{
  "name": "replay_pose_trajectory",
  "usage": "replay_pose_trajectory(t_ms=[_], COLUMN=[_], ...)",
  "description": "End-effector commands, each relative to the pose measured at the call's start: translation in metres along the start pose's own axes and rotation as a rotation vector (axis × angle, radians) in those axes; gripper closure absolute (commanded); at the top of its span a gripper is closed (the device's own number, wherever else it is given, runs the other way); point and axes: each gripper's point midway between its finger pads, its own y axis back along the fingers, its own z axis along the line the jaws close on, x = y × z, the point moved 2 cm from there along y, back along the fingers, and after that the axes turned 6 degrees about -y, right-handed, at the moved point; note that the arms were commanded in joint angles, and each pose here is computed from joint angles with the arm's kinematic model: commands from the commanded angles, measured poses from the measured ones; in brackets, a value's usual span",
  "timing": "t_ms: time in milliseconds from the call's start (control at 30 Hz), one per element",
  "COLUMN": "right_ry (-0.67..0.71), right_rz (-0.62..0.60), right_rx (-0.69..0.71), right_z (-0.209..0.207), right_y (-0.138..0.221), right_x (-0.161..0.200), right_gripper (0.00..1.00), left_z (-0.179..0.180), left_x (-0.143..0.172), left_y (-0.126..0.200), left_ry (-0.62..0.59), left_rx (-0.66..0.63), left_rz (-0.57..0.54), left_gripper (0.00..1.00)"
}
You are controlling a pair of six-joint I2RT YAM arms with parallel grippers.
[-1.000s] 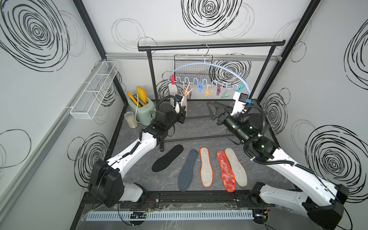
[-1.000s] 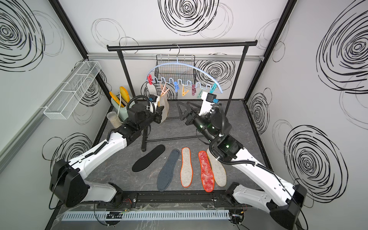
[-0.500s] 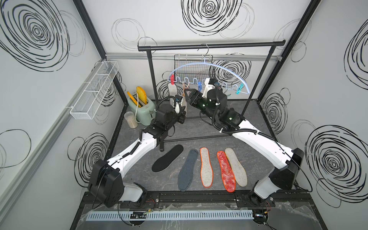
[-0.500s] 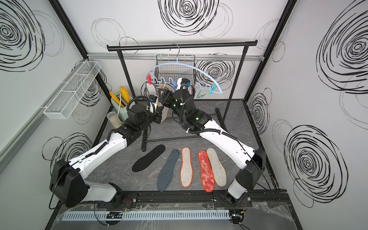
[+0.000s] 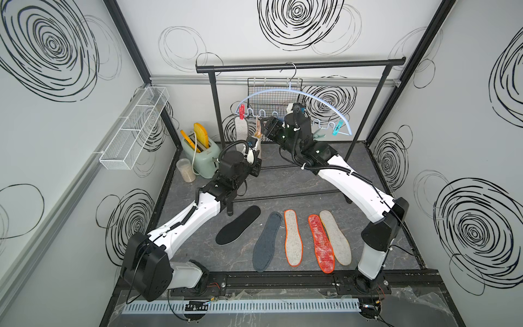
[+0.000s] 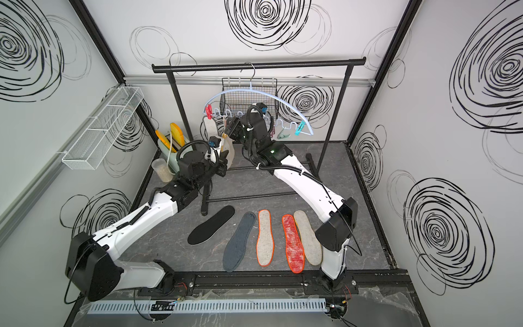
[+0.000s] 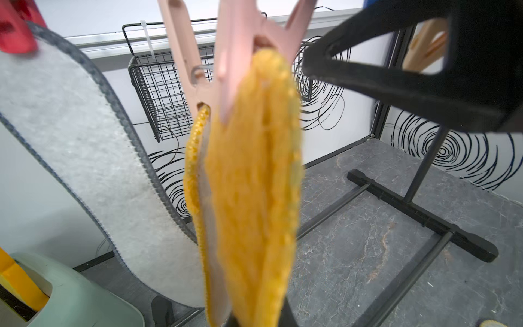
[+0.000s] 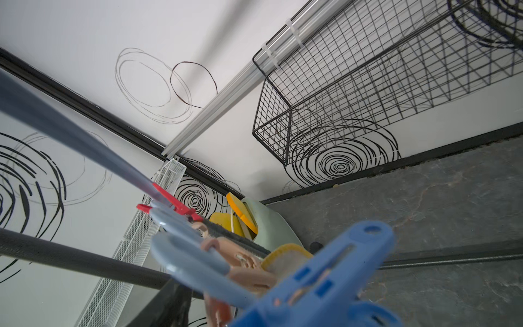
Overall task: Take the shoe insoles off the hanger
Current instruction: Open the clamp at the hanger.
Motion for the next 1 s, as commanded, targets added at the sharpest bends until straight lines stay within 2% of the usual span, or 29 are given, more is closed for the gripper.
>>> replay_pose_trajectory(t_ms=[0, 200, 467, 533, 833, 967], right_ry=[-0.017, -0.03, -0.024, -0.019, -0.022, -0.022], right_rz=[-0.003, 0.06, 0.059, 0.055, 0.032, 0.025], right_rx=[0.009, 0.012, -0.006, -0.011, -0.055, -0.055], right_z=[0.001, -0.001, 0.004, 0.005, 0.014, 0.011], right_y=[0.002, -0.009, -0.008, -0.007, 0.0, 0.001], right_x=[-0.007, 0.007, 0.007, 0.006, -0.003, -0.007], right_gripper=[0.33, 0.35, 0.43, 0.5, 0.68, 0.7], left_z=[0.004, 0.003, 0.003, 0.003, 0.004, 0.003], left_x=[-0.023, -0.022, -0.022, -0.023, -0.021, -0.019], left_y=[0.009, 0.007, 0.007, 0.008, 0.007, 0.007], left_ry=[-0.018, -0.021, -0.022, -0.023, -0.018, -0.016], left_rx=[-0.022, -0.018, -0.017, -0.017, -0.018, -0.018], left_rz=[-0.089, -0.083, -0.084, -0.085, -0.081, -0.073], left_gripper=[1.0, 1.0, 1.0, 1.0, 1.0, 1.0])
